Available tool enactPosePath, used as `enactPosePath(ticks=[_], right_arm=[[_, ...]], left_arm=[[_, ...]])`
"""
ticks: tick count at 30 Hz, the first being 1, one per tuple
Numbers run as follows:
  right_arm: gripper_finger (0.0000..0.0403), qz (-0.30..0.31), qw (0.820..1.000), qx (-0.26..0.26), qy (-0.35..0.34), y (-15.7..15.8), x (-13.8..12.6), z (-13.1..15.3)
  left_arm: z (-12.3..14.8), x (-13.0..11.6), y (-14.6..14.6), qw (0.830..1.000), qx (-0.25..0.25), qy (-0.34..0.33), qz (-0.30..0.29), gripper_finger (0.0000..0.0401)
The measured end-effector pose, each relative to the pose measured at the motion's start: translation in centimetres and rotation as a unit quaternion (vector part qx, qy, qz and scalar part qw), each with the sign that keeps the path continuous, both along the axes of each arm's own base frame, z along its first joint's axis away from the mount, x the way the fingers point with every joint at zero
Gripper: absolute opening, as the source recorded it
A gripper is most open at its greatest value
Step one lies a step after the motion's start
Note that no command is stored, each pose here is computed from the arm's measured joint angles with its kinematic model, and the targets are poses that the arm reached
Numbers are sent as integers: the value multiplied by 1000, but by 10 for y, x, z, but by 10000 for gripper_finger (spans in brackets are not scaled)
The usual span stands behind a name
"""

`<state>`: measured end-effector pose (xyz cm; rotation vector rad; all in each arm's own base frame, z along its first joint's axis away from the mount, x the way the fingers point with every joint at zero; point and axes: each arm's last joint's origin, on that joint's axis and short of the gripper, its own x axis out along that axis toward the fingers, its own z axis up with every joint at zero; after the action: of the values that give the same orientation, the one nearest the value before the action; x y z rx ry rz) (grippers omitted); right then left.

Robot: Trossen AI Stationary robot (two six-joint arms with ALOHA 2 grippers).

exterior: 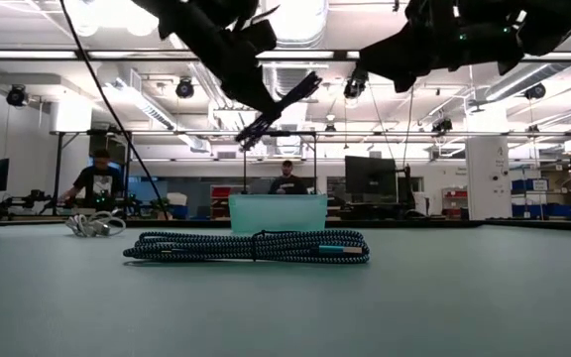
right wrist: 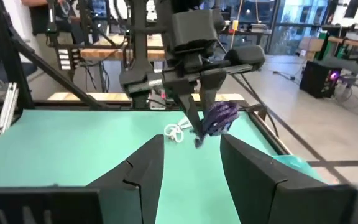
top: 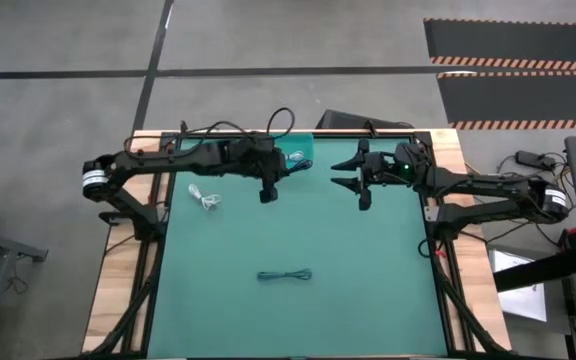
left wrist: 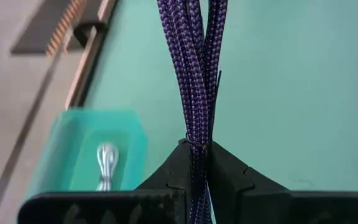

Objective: Pick and place USB-C Cables
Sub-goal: Put the purple charger cable into the green bin

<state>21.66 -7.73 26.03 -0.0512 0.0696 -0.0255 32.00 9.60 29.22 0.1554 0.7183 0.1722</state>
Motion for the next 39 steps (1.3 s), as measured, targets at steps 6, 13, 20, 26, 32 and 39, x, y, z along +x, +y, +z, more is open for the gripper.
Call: enactPosePath(ticks=[6, 13, 20, 26, 32, 39], right_arm=[[150, 30, 999, -28, 10, 2, -2, -4], [140, 34, 998, -46, 2, 3, -4, -2], [134, 33, 998, -53, -11, 6, -9, 5], [137, 35, 998, -48, 0, 7, -12, 4], [132, 36, 998, -45, 5, 7, -12, 3], [137, 36, 998, -42, 13, 7, -12, 2]], left_arm=[[15, -6, 2, 996, -19, 91, 12, 17], [28, -8, 6, 987, -37, 152, 19, 17], [29, 7, 16, 976, -41, 213, 11, 17], [30, 21, 39, 972, -24, 235, 14, 17], [32, 37, 73, 974, -3, 227, 16, 17], [13, 56, 109, 969, 10, 245, 10, 17]])
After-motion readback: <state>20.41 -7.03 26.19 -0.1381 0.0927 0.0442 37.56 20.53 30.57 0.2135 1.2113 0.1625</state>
